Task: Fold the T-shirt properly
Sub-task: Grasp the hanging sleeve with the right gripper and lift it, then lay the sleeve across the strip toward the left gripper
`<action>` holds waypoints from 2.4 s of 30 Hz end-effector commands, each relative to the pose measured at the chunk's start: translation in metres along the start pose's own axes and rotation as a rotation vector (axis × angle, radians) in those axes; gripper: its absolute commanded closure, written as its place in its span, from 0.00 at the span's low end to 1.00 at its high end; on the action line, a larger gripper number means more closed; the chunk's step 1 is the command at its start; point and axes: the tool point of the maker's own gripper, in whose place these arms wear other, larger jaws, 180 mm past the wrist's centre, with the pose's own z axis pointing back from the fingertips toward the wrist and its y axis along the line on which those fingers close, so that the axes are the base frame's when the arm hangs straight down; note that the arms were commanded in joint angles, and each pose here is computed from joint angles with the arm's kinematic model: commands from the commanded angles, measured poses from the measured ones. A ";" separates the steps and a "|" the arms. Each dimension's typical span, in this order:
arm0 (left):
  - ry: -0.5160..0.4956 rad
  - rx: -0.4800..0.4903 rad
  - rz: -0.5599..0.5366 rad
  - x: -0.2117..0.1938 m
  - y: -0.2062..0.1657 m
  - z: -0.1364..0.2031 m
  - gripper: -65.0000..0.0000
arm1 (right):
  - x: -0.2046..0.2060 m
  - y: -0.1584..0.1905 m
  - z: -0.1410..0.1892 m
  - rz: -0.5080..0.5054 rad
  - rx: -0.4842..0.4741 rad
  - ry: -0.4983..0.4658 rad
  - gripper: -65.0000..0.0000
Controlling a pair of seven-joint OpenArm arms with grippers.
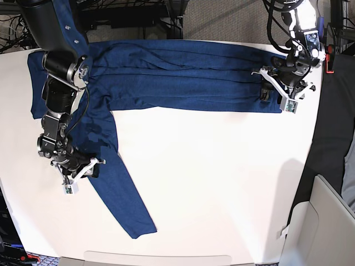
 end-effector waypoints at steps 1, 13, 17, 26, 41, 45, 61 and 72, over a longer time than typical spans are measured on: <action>-0.050 0.008 -0.013 0.015 0.003 0.004 0.52 | 0.002 -0.001 0.001 0.017 0.000 0.035 0.79; -0.087 0.032 -0.012 0.029 0.011 0.007 0.52 | -0.013 0.034 0.018 0.026 0.103 0.121 0.99; -0.115 0.077 0.025 0.033 0.024 0.015 0.52 | -0.013 0.038 0.043 0.028 0.097 0.132 0.99; -0.127 0.096 0.053 0.033 0.027 0.019 0.52 | -0.030 0.084 0.099 0.036 0.239 0.097 0.99; -0.119 0.090 0.069 0.028 0.022 0.018 0.52 | -0.082 0.223 0.178 0.302 0.514 0.075 0.99; -0.114 0.086 0.069 0.027 0.021 0.017 0.52 | -0.092 0.243 0.188 0.346 0.560 0.091 0.99; -0.113 0.081 0.070 0.027 0.019 0.016 0.52 | -0.112 0.270 0.191 0.416 0.680 0.171 0.75; -0.115 0.075 0.081 0.027 0.015 0.014 0.52 | -0.040 0.177 0.168 0.384 0.350 0.016 0.51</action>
